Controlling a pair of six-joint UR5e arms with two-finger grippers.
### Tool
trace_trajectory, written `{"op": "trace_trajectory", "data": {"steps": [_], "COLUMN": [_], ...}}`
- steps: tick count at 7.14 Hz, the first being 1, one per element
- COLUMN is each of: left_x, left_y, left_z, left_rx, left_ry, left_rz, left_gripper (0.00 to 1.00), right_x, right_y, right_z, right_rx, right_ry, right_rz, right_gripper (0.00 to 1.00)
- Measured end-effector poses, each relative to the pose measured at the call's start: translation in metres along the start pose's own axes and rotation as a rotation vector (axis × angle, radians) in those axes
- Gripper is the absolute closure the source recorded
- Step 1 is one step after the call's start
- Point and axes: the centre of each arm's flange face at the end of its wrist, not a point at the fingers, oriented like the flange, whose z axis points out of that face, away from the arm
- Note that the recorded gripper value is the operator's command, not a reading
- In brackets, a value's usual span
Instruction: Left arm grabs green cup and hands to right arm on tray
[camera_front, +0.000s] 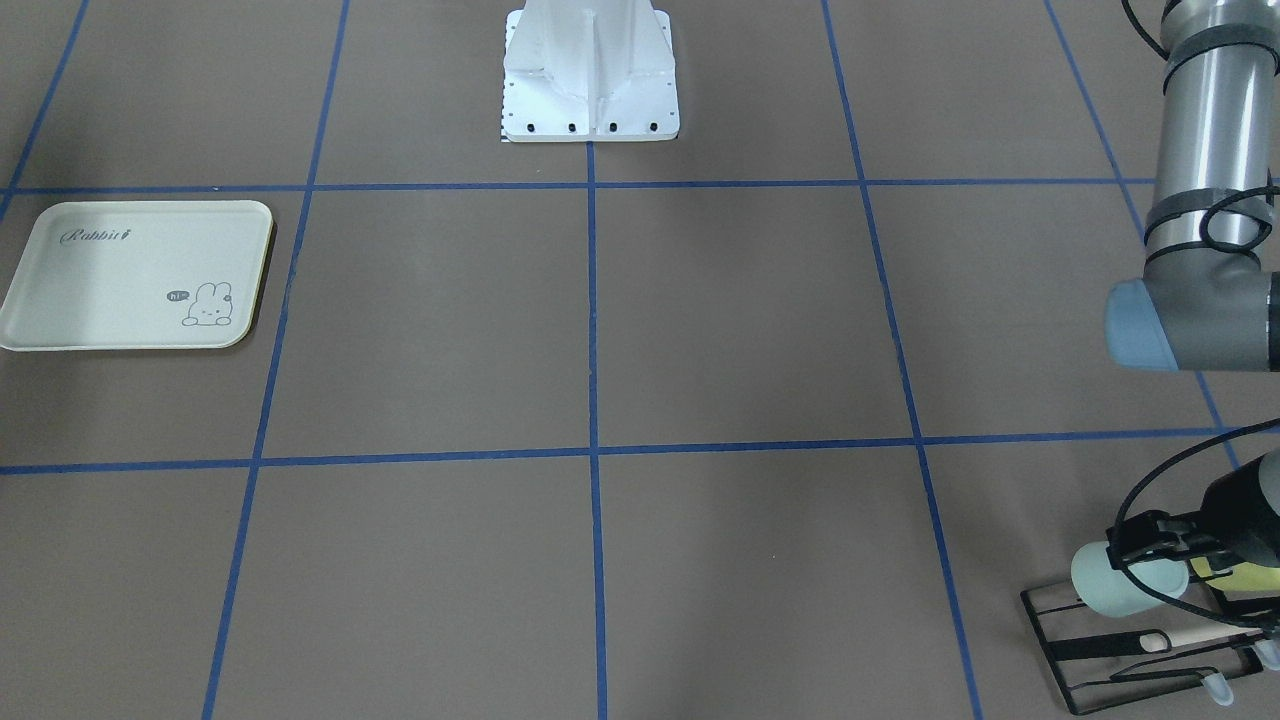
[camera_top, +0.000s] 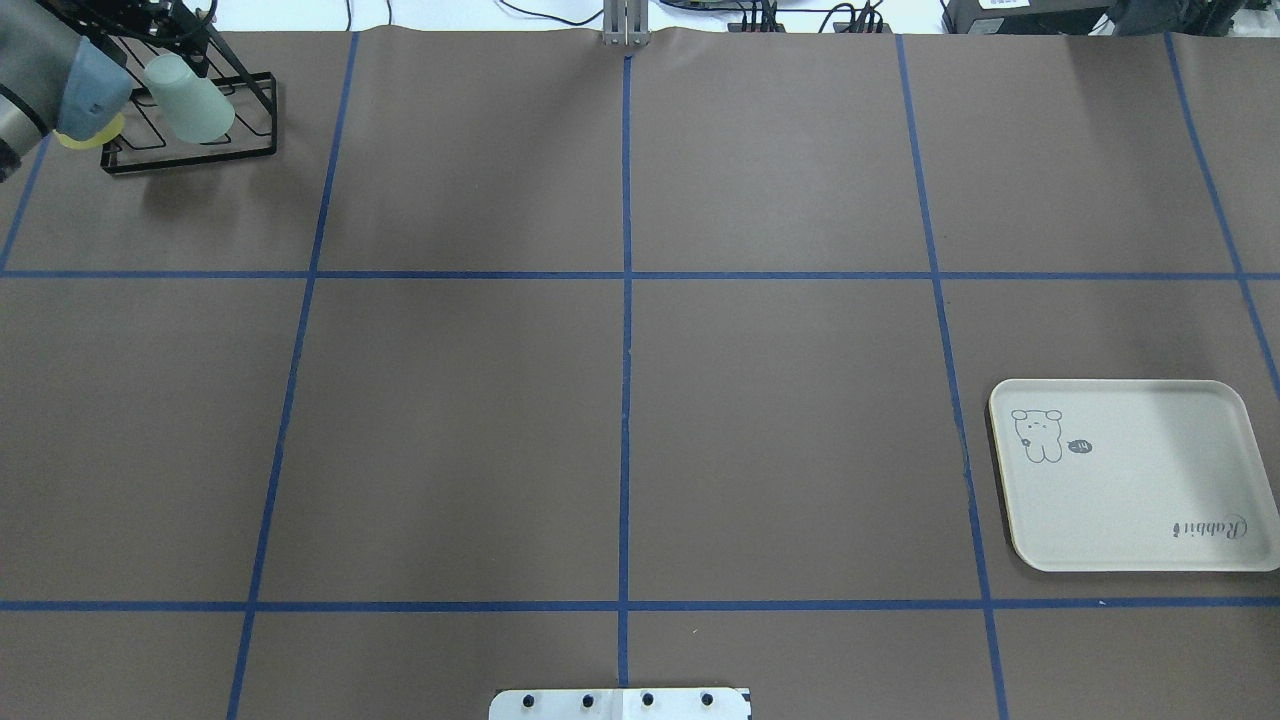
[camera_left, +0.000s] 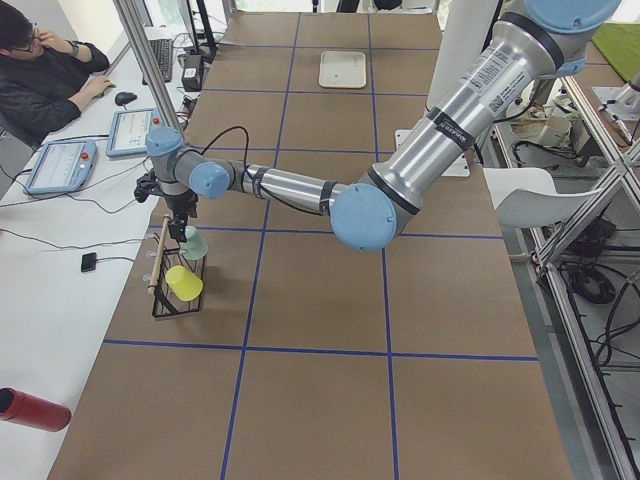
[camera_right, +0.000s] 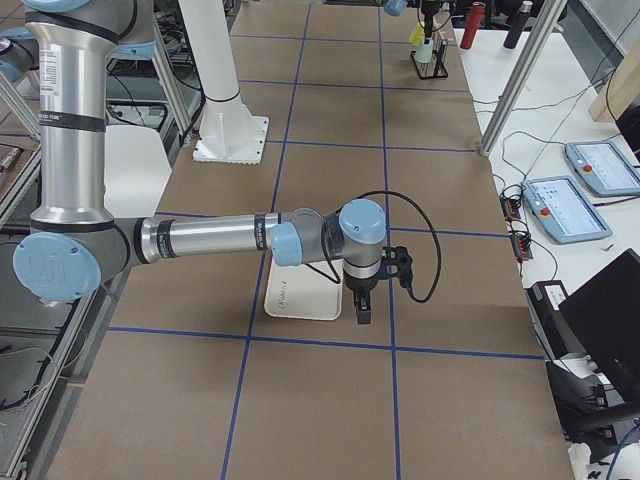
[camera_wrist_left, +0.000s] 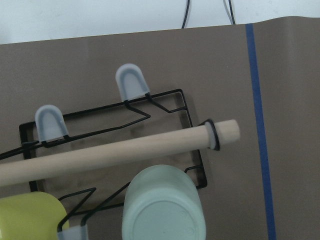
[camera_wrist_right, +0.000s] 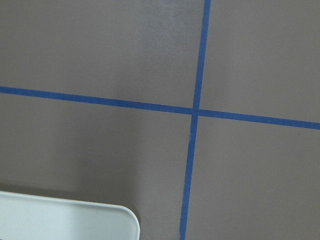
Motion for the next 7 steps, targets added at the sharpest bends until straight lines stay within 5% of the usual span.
{"op": "trace_trajectory", "data": {"steps": [7], "left_x": [0.002], "left_y": [-0.002], "left_z": [0.020], "left_rx": [0.010], "left_ry": [-0.019], "left_rz": [0.031], "left_gripper": [0.01], "right_x": [0.000], "right_y": [0.000], "right_z": [0.000], "right_rx": [-0.001], "right_ry": [0.000], "right_rz": [0.000], "right_gripper": [0.00]}}
